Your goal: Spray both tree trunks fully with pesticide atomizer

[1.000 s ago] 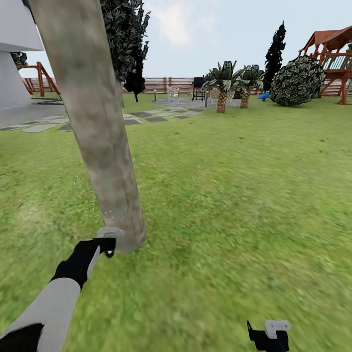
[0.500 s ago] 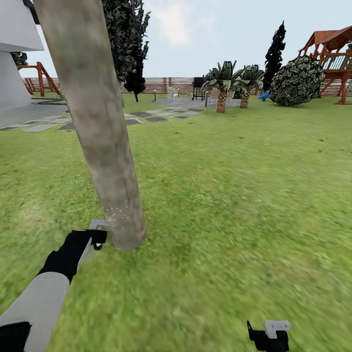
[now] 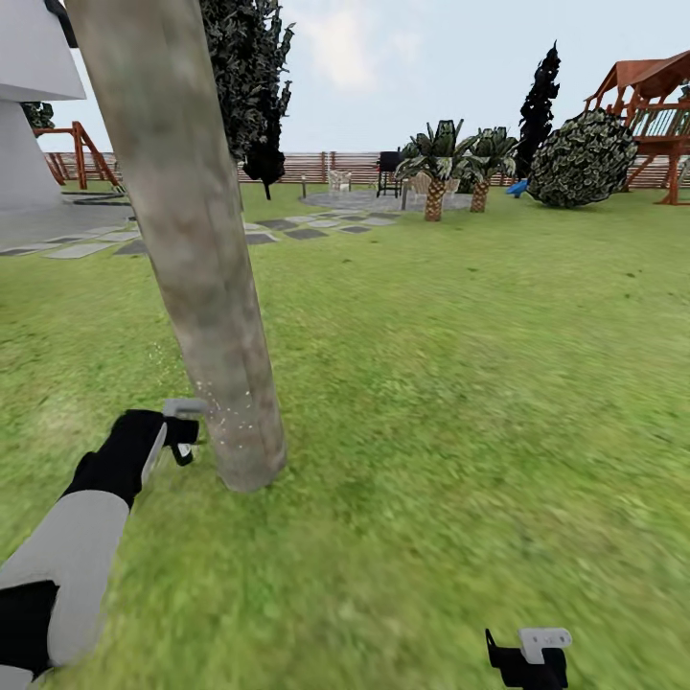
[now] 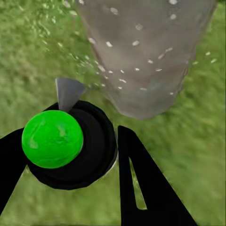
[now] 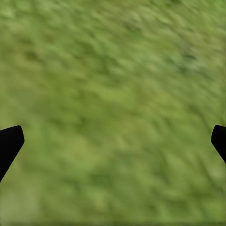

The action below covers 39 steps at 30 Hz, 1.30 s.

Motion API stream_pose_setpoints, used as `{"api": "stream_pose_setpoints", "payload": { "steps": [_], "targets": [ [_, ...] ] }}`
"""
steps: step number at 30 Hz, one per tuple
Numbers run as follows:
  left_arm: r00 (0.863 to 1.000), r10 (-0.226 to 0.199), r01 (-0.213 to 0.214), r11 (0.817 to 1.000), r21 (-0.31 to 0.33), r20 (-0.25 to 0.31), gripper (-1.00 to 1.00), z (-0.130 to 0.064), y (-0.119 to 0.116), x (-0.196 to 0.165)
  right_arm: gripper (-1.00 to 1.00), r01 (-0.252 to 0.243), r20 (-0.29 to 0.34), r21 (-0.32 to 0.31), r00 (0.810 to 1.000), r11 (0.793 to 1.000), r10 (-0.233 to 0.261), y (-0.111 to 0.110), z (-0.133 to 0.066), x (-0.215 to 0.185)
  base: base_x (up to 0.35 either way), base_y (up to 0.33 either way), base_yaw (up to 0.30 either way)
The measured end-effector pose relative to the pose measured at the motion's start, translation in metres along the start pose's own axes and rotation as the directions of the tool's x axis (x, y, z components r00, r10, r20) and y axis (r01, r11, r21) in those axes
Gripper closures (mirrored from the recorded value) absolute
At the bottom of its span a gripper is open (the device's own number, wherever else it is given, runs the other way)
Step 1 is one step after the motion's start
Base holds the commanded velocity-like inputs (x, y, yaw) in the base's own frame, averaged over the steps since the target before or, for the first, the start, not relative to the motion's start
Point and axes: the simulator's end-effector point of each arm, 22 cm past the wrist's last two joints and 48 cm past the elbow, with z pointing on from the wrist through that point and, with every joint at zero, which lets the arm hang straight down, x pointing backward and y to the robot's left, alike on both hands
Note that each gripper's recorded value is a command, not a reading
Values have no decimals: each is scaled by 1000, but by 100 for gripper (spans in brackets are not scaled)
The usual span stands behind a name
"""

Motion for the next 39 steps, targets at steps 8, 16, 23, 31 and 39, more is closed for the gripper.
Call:
{"api": "stream_pose_setpoints", "payload": {
  "steps": [8,16,23,31,39],
  "targets": [
    [999,-21,20,999,28,25,100,-13,-6,-41,-100,0,0,0,1000,1000,0,0,0,0,0,0,0],
    [1000,6,-6,1000,0,6,100,-12,-2,-33,-100,0,0,0,1000,1000,0,0,0,0,0,-1,0],
    [1000,17,-17,1000,-11,-17,100,-6,-1,-13,-100,0,0,0,1000,1000,0,0,0,0,0,-222,0],
    [1000,16,-16,1000,-16,-18,100,-5,0,-12,-100,0,0,0,1000,1000,0,0,0,0,0,-270,0],
    [1000,11,-11,1000,-19,-22,100,-5,4,-10,-100,0,0,1,1000,1000,0,0,0,0,0,-270,11]
  ]
}}
